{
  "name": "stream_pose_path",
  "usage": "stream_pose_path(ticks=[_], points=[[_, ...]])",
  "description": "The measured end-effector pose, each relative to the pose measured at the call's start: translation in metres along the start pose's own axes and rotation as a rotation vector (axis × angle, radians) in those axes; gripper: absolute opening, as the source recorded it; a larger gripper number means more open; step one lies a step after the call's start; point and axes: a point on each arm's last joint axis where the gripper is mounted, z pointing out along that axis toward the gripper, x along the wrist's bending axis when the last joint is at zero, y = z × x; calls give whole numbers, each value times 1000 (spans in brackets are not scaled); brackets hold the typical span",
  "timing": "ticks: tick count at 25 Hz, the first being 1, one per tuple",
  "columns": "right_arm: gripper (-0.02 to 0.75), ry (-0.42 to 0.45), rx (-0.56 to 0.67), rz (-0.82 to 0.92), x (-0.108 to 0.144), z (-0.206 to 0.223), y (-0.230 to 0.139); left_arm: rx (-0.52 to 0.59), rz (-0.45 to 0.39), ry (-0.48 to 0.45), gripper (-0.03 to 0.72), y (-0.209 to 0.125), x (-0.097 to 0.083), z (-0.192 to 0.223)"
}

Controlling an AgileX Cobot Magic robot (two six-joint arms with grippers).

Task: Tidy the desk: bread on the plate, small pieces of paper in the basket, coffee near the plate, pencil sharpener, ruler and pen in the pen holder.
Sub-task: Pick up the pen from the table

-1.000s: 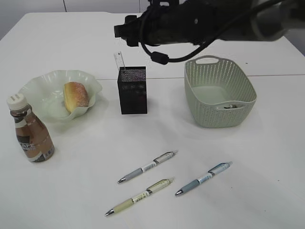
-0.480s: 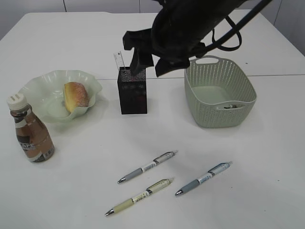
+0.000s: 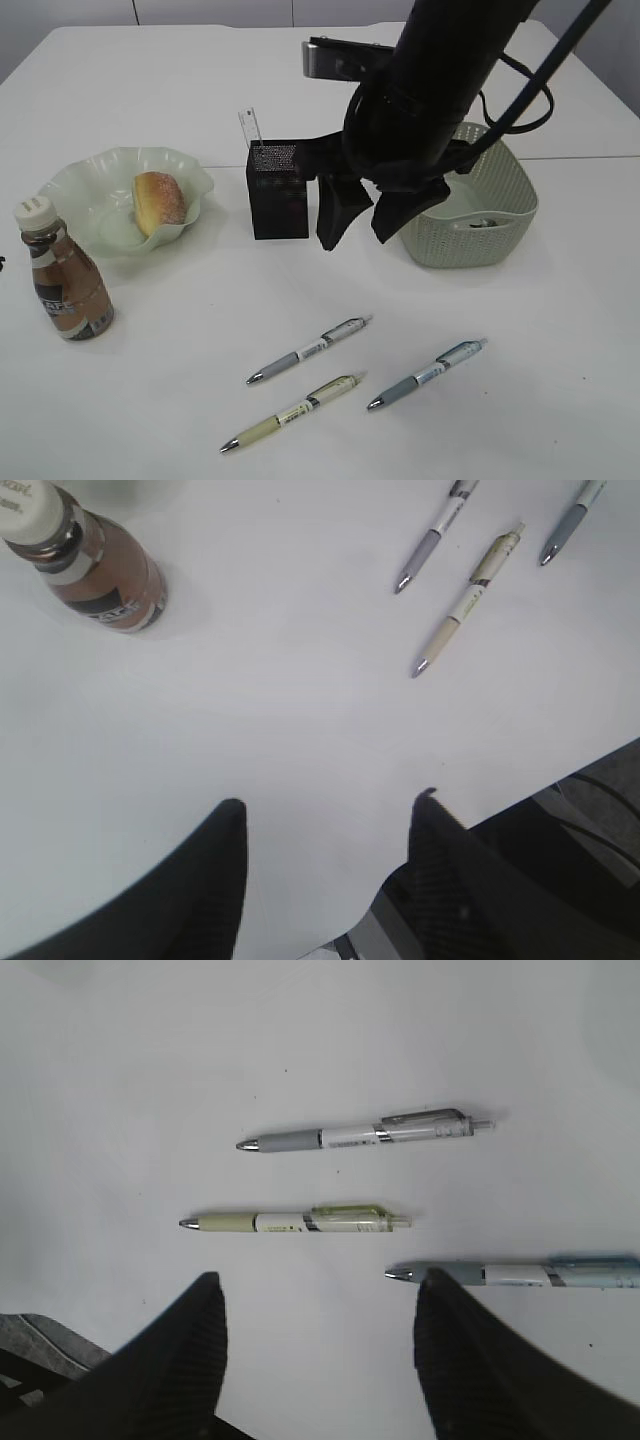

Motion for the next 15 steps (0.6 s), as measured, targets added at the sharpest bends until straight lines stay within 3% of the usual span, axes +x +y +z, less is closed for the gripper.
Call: stream_pose_path(ticks=[9, 15], points=[[438, -49, 7, 50, -4, -4, -3, -2, 24, -17, 386, 9, -4, 11], [438, -153, -57, 58, -11, -28, -7, 21, 52, -16, 386, 12, -5, 20]])
